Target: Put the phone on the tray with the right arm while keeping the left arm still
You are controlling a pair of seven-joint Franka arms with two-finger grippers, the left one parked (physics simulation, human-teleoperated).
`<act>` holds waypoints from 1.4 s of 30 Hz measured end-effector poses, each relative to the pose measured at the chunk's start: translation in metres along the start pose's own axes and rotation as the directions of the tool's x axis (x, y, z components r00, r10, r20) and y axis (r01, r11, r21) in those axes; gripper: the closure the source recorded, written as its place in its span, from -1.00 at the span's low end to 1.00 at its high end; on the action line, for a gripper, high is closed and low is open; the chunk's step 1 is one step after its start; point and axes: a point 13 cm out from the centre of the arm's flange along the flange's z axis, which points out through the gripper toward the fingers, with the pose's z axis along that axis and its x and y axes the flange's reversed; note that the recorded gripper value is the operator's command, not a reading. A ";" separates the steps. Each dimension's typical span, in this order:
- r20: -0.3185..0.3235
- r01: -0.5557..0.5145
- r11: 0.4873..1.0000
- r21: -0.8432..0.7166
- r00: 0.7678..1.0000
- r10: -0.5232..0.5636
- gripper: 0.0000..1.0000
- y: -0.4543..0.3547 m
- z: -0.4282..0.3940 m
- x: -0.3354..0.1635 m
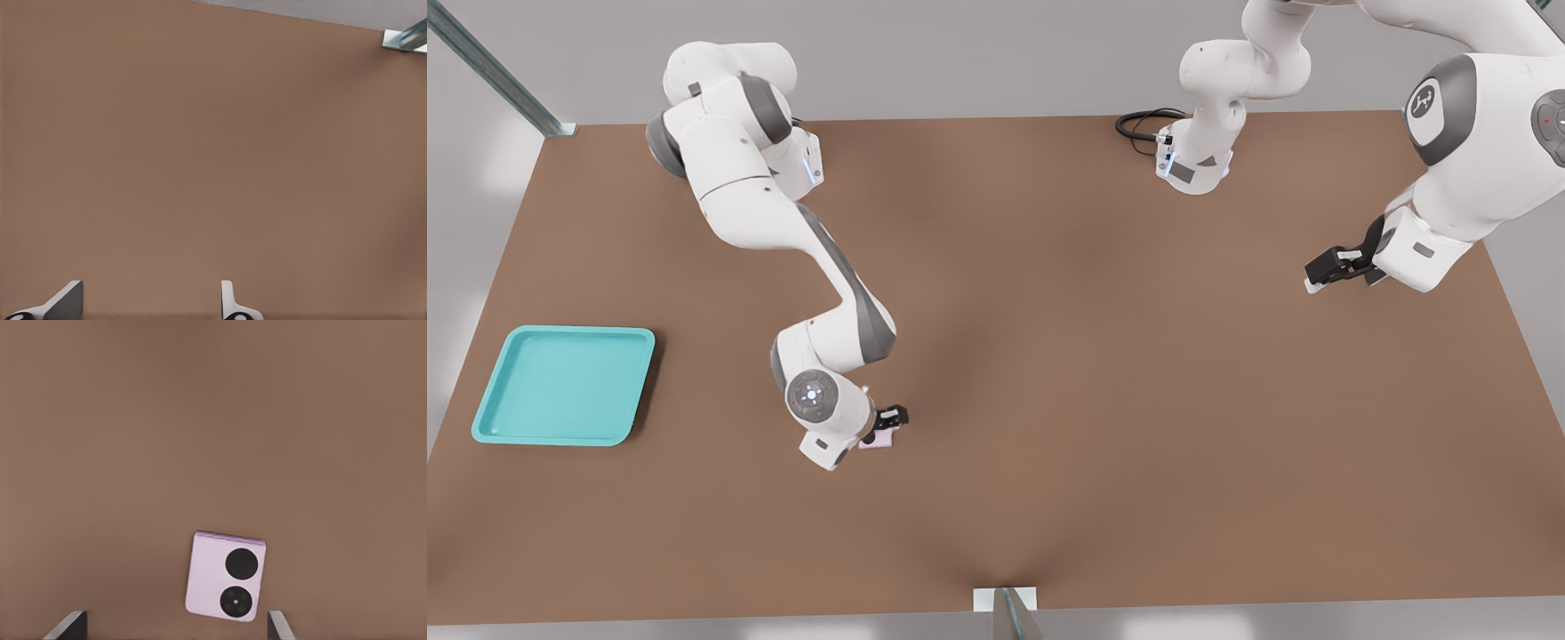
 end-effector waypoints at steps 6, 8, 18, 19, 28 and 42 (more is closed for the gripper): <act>-0.025 -0.078 0.997 0.011 0.997 0.079 -1.00 -0.016 0.032 0.009; -0.030 -0.098 0.995 0.015 0.995 0.099 -1.00 -0.018 0.038 0.011; -0.031 -0.192 0.981 0.015 0.981 0.192 -1.00 -0.039 0.079 0.016; -0.024 -0.197 0.980 0.012 0.980 0.197 -1.00 -0.039 0.080 0.014; -0.002 -0.215 0.977 -0.005 0.977 0.215 -1.00 -0.028 0.094 0.010; -0.010 -0.238 0.971 -0.003 0.971 0.238 -1.00 -0.030 0.121 0.012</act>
